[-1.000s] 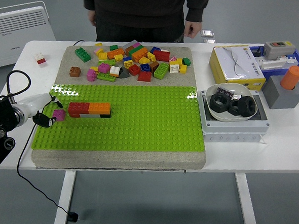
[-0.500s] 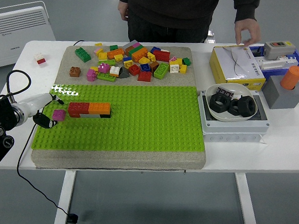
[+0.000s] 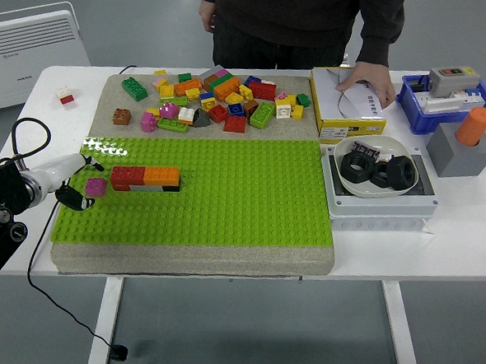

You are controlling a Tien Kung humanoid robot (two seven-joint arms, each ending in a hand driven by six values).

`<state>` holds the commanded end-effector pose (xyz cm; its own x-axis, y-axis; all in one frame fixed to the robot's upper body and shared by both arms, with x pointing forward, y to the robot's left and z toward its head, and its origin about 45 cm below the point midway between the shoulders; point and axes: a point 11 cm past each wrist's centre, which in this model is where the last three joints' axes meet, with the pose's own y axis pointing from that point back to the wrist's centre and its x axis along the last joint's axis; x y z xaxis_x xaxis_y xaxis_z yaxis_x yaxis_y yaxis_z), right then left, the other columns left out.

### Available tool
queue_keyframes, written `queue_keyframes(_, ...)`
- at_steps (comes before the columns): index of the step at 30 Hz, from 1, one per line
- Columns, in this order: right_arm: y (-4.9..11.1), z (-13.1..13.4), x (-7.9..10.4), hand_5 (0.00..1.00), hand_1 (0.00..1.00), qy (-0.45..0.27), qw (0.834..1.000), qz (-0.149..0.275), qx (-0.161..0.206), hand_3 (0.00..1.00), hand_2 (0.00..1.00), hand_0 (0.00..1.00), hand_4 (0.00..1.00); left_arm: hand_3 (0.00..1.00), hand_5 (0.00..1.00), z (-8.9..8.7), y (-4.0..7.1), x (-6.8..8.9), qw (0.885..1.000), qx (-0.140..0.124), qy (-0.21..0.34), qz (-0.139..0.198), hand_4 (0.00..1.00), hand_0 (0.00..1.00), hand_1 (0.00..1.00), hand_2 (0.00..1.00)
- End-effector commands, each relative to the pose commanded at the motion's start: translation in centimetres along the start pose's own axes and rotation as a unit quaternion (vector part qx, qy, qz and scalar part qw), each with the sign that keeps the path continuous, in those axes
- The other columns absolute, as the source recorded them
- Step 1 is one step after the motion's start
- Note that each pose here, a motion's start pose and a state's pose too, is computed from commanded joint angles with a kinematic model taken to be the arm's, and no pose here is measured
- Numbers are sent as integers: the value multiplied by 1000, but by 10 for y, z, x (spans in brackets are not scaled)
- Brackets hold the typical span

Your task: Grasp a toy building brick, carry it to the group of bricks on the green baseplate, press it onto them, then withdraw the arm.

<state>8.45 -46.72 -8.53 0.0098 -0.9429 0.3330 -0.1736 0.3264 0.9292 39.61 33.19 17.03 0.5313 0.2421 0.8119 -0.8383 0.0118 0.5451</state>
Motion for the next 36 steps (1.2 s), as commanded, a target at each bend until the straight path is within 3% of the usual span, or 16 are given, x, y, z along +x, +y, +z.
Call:
queue_keyframes(14,0,-3,0,997,633,0,1000,0,2,699,678,672,700,766,2,-1,-5,3,1000,2,9,7,727,998,995,985)
queue_keyframes(15,0,-4,0,995,633,0,1000,0,3,698,677,672,699,714,2,-1,-5,3,1000,3,9,7,711,998,995,980)
queue_keyframes(36,0,-5,0,989,632,0,1000,0,3,697,677,670,698,631,2,-3,-8,-1,1000,5,19,8,669,998,989,968)
